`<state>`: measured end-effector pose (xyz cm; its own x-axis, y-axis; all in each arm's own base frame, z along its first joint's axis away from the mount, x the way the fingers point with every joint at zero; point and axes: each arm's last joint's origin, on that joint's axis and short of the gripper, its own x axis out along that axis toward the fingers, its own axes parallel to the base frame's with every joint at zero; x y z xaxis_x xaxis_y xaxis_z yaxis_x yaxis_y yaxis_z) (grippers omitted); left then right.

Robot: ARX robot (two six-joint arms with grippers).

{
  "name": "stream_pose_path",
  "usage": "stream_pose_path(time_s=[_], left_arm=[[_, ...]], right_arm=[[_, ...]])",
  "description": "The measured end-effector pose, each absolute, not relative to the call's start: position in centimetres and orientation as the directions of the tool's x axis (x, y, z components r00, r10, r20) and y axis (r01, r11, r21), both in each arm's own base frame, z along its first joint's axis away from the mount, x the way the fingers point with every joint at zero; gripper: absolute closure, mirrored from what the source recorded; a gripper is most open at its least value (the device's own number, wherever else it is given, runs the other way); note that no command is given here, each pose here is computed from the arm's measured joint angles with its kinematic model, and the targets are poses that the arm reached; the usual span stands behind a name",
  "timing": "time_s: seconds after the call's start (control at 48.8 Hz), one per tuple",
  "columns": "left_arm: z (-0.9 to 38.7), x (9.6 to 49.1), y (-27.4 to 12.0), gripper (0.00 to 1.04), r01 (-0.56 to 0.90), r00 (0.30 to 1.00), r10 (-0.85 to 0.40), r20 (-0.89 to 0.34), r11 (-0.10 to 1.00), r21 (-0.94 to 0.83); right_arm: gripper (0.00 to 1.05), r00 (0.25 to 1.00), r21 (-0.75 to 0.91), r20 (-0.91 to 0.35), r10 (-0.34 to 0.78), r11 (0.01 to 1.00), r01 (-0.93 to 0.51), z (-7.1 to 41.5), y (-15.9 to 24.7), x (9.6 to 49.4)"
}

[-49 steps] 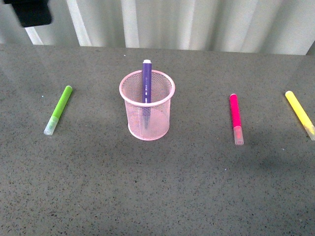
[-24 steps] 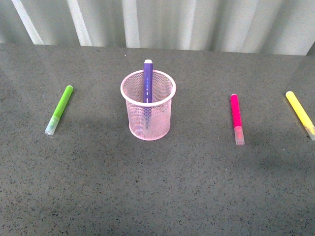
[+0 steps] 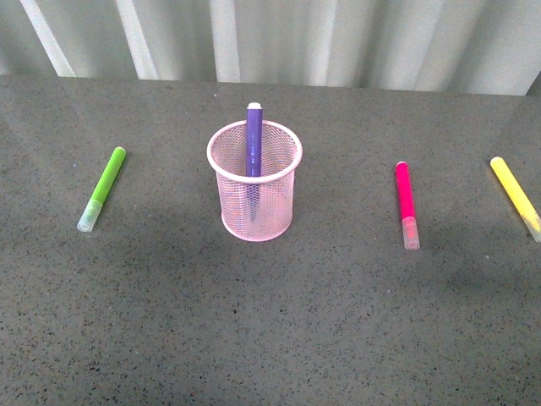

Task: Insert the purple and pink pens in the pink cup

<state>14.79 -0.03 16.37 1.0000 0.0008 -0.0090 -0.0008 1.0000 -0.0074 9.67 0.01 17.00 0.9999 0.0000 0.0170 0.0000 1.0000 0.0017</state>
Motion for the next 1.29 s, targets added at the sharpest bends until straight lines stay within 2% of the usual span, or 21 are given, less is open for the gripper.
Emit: stream_pose_path(time_s=[1.292], left_arm=[[17.3,10.5,0.0,1.01,0.002,1.000,-0.002,0.019,1.000,-0.007]], right_arm=[[0.07,1.000,0.002,0.017,0.000,1.000,0.000,17.0,0.0,9.7]])
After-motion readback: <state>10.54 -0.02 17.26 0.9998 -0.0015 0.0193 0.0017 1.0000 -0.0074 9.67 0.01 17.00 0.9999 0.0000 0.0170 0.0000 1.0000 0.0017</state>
